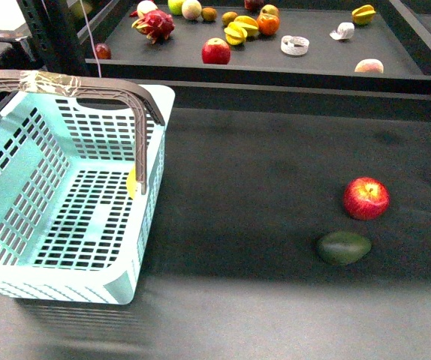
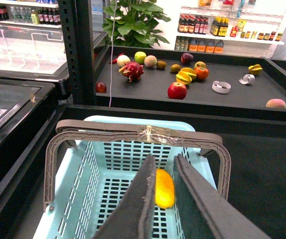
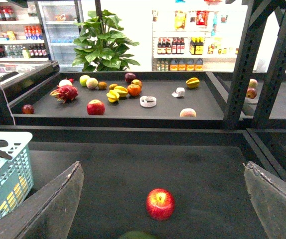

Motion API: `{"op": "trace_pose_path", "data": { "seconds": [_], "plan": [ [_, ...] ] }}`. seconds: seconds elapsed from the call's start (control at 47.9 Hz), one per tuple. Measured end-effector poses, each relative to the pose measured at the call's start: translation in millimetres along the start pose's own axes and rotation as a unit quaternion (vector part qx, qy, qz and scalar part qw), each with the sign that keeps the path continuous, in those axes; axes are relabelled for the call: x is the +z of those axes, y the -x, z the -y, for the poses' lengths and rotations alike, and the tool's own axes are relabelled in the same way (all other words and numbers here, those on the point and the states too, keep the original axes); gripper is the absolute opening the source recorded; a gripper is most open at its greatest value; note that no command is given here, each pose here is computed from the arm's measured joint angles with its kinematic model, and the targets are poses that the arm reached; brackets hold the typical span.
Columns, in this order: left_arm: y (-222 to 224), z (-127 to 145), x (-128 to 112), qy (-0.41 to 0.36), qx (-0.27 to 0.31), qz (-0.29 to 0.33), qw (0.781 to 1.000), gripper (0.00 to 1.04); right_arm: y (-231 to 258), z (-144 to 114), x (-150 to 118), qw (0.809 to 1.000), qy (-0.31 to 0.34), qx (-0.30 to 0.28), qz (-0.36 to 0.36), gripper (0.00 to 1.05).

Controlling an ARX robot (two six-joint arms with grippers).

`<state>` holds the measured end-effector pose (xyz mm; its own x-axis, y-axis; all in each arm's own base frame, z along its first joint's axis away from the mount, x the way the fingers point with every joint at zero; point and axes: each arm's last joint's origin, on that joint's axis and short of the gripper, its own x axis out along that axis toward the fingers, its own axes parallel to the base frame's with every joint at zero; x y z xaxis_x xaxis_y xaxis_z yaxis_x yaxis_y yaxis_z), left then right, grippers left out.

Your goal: Pick mango with right arm and hold basket with left

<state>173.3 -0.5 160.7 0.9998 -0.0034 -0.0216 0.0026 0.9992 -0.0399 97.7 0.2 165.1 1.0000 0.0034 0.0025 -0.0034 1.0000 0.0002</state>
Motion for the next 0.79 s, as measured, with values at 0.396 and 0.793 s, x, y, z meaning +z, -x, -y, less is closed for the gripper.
{"op": "trace_pose_path", "data": {
  "seconds": [0.396, 0.793],
  "plan": [
    [29, 0, 4, -0.012, 0.0, 0.009, 1.0, 0.04, 0, 0, 0, 1.0, 0.0, 0.0, 0.0, 0.96],
    [49, 0, 11, -0.015, 0.0, 0.021, 1.0, 0.04, 0, 0, 0, 1.0, 0.0, 0.0, 0.0, 0.96]
  ]
}}
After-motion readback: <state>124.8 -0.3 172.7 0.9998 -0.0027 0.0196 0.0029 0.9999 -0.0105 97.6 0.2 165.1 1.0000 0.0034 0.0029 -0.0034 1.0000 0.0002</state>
